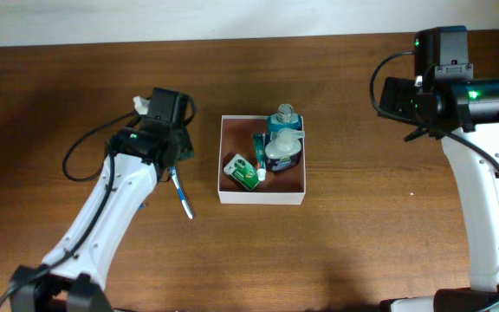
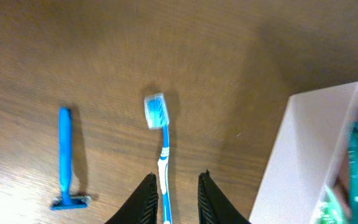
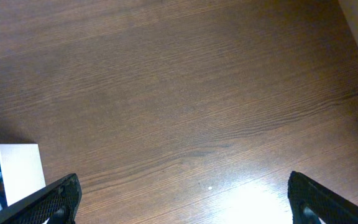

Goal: Pack container
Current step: 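Release the tube and move the left gripper back toward the toothbrush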

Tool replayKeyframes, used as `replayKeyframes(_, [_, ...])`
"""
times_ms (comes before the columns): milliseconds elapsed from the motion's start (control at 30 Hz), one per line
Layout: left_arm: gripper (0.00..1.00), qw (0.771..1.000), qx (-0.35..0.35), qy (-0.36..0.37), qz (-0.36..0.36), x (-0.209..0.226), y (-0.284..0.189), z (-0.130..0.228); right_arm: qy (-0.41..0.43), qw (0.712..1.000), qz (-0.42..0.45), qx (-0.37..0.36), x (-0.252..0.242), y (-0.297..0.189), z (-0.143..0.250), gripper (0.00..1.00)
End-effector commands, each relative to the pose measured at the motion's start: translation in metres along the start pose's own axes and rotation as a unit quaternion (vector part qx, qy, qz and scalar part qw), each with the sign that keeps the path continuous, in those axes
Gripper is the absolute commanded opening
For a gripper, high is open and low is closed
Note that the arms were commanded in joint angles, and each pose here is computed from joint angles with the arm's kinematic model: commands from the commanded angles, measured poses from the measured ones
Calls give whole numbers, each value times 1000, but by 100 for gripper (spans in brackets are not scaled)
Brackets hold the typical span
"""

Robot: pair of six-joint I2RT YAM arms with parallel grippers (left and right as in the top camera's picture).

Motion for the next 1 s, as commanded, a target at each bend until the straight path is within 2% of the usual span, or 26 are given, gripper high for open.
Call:
replayKeyframes(0, [23,996,78,-22,23,6,31,19,4,1000,7,-2,-3,0,-1,98])
replayKeyframes(267, [22,989,144,-22,6,9,76,44,4,1000,7,-2,-3,0,-1,99])
replayKeyframes(600, [22,984,175,-17,-14,12,108,63,4,1000,7,-2,-3,0,-1,99])
replayKeyframes(867, [32,983,181,-16,-10,14,116,71,4,1000,7,-2,-3,0,-1,99])
replayKeyframes(967, [32,984,178,-16,-8,16,117,68,4,1000,7,-2,-3,0,-1,99])
Point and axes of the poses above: each gripper's point midway between its finger pads, its own y axis out along the fingers, its own x axis along the line the jaws close on, z = x × y, the point moved 7 cm from there along -y, back along the fingers, and after that the axes turned 5 degrees about -y, right-handed, at the moved point
